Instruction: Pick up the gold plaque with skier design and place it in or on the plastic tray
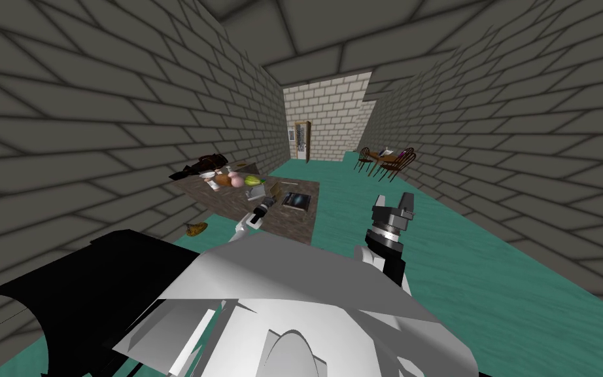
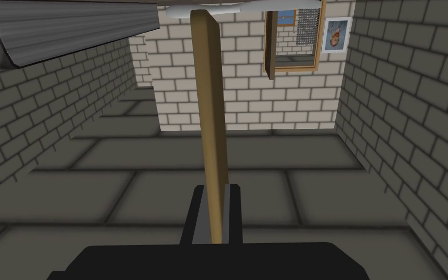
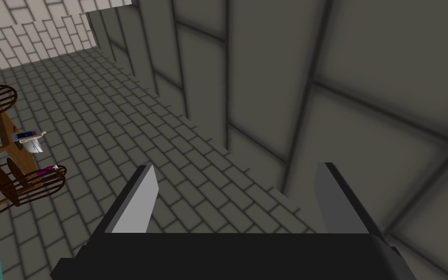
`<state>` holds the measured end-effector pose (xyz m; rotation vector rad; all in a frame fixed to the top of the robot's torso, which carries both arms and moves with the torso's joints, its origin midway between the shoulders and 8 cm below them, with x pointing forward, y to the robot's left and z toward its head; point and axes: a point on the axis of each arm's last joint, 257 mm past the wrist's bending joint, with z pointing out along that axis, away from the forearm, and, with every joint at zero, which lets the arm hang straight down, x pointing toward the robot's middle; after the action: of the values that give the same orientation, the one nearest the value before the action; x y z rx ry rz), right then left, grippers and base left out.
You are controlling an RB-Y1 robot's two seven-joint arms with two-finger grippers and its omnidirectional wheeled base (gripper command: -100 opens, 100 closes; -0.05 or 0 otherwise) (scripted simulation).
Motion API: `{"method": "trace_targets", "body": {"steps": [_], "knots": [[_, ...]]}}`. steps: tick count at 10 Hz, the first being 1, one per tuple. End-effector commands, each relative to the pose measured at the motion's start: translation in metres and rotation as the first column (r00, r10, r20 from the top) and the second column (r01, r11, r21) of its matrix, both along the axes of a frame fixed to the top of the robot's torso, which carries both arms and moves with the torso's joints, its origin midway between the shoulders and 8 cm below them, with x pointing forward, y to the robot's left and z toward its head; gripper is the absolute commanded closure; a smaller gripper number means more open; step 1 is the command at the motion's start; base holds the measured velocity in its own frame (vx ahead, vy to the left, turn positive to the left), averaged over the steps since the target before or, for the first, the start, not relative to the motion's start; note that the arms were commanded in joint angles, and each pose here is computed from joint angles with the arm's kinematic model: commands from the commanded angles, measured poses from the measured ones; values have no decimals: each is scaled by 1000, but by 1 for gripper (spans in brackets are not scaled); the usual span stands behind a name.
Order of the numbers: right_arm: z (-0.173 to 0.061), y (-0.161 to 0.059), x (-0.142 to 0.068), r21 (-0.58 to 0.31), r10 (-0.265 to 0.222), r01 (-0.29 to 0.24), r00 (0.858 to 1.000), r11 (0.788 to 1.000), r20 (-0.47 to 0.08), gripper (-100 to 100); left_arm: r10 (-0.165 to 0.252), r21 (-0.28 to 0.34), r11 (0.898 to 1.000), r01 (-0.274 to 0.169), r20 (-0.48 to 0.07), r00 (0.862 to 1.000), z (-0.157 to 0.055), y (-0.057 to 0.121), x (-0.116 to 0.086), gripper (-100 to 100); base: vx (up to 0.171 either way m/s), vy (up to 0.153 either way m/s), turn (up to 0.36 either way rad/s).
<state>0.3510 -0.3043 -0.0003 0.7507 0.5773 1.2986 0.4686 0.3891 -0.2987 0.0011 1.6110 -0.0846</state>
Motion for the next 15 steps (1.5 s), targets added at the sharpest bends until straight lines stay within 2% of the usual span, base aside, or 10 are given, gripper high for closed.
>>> {"method": "trace_targets", "body": {"steps": [1,3,4,6,7,8,9,15], "knots": [[0,0,0,0,0,0,1000,1000,0,0,6,0,1000,-6,-9,1000,-1,-2,-10,100,55,18,35],[0,0,0,0,0,0,1000,1000,0,0,-9,6,1000,9,27,1000,17,-8,-5,100,11,3,1],[0,0,0,0,0,0,1000,1000,0,0,11,0,1000,-11,-6,1000,4,-7,-19,100,49,10,37],[0,0,0,0,0,0,1000,1000,0,0,-5,8,1000,5,33,999,24,-14,-19,100,36,11,27],[0,0,0,0,0,0,1000,1000,0,0,1,6,1000,-1,19,1000,17,-10,-20,100,7,5,-3],[0,0,0,0,0,0,1000,1000,0,0,0,6,1000,0,22,1000,18,-11,-20,0,0,0,0],[0,0,0,0,0,0,1000,1000,0,0,-27,-10,1000,27,30,999,20,-13,-23,100,-66,14,2],[0,0,0,0,0,0,1000,1000,0,0,-103,-67,992,106,49,993,29,-13,-34,100,-136,28,0]]}}
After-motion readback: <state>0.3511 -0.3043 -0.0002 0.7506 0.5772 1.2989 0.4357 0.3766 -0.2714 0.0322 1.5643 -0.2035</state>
